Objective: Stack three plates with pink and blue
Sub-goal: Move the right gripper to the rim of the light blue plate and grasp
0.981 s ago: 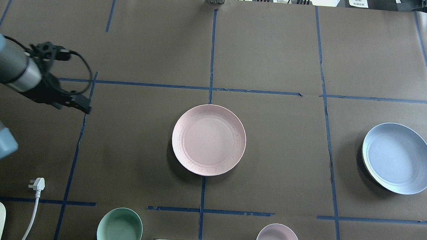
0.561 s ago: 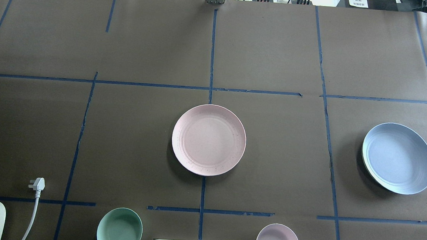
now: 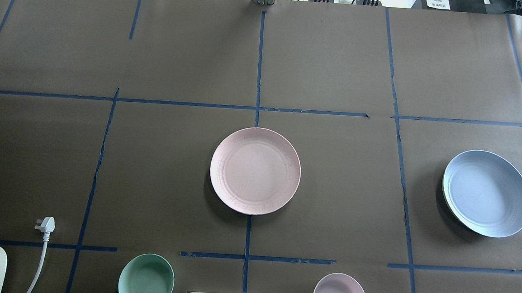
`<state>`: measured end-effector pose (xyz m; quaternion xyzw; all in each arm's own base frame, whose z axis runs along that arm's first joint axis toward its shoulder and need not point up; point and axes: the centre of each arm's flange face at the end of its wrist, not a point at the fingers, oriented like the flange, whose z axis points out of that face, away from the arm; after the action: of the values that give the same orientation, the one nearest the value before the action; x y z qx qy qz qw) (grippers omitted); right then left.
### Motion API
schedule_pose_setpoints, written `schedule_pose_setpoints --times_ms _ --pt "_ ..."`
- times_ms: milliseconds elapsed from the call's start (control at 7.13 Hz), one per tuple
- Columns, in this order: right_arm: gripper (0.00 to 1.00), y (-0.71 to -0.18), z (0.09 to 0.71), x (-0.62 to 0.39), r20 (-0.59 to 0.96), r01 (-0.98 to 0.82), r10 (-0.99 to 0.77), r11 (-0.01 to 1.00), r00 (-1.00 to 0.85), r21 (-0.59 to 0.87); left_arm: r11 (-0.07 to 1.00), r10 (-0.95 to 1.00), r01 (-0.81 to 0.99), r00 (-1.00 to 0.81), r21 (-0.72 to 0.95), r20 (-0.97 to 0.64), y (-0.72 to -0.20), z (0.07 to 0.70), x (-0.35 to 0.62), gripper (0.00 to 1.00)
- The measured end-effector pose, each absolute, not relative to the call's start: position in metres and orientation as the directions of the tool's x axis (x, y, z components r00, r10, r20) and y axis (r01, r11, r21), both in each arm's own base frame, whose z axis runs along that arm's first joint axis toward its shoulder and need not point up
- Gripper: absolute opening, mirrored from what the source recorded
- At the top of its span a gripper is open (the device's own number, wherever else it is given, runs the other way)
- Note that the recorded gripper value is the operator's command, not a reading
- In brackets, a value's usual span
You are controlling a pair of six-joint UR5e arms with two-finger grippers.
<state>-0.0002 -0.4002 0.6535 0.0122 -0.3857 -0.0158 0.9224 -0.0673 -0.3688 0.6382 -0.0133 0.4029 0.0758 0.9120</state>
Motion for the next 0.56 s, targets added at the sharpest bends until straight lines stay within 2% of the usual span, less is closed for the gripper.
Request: schedule_pose_setpoints --times_ms 561 --pt "0.96 -0.373 0.701 -0.092 0.78 -0.095 0.031 0.995 0.625 0.037 0.989 0.121 -0.144 0.661 0.034 -0.741 -0.361 0.638 -0.071 1.0"
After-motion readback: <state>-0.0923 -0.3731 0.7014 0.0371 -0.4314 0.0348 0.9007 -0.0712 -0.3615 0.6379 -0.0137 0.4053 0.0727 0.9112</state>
